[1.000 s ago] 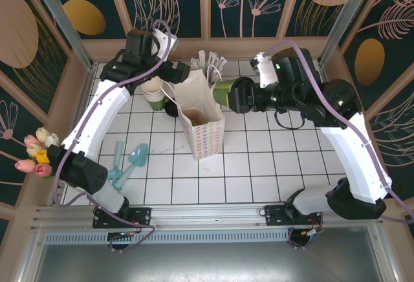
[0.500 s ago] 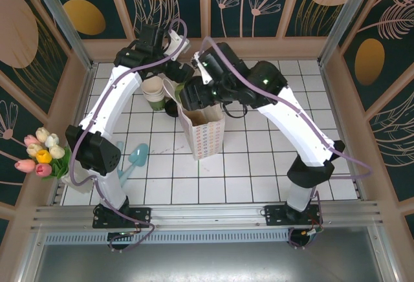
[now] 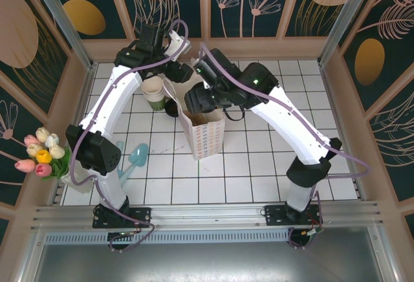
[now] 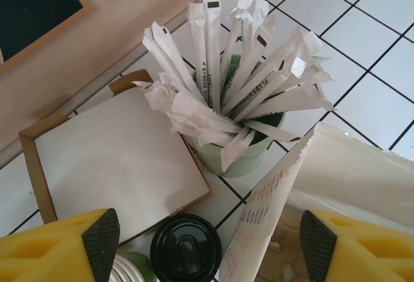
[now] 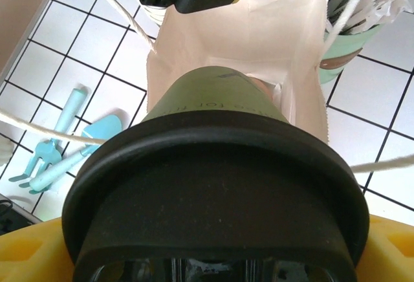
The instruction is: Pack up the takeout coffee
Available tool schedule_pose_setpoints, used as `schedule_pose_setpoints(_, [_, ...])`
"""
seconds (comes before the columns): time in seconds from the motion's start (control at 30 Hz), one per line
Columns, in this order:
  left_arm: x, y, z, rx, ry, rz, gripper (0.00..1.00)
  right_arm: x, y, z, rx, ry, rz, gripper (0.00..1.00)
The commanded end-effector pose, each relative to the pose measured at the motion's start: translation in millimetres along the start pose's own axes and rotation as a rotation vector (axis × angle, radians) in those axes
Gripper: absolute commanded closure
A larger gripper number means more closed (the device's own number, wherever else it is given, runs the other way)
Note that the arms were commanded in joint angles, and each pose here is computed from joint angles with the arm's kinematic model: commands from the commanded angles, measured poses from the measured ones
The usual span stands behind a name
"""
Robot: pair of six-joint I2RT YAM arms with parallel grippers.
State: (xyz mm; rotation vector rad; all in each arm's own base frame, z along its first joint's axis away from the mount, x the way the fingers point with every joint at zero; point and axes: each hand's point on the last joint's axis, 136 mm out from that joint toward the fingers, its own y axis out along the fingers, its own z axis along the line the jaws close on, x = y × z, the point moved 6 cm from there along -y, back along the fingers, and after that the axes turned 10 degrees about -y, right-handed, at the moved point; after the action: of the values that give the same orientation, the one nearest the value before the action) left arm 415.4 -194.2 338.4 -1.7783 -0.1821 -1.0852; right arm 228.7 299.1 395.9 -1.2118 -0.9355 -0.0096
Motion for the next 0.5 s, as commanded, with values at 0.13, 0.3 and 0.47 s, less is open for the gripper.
schedule_pose_setpoints(0.13, [-8.7, 13.2, -1.3, -0.051, 0.036, 0.044, 0.32, -2.6, 30.8, 1.3, -0.030, 0.018, 0.078, 0.51])
schedule_pose_setpoints(0.3, [-11.7, 17.7, 0.8, -0.041, 0.028, 0.060, 0.42, -3.0, 36.7, -4.8, -0.046, 0.024, 0.092, 0.51])
schedule_pose_setpoints(0.47, [-8.3, 11.7, -4.6, -0.076, 0.028, 0.042, 0.63, -13.4, 53.3, -8.0, -0.053, -0.003, 0.157, 0.51])
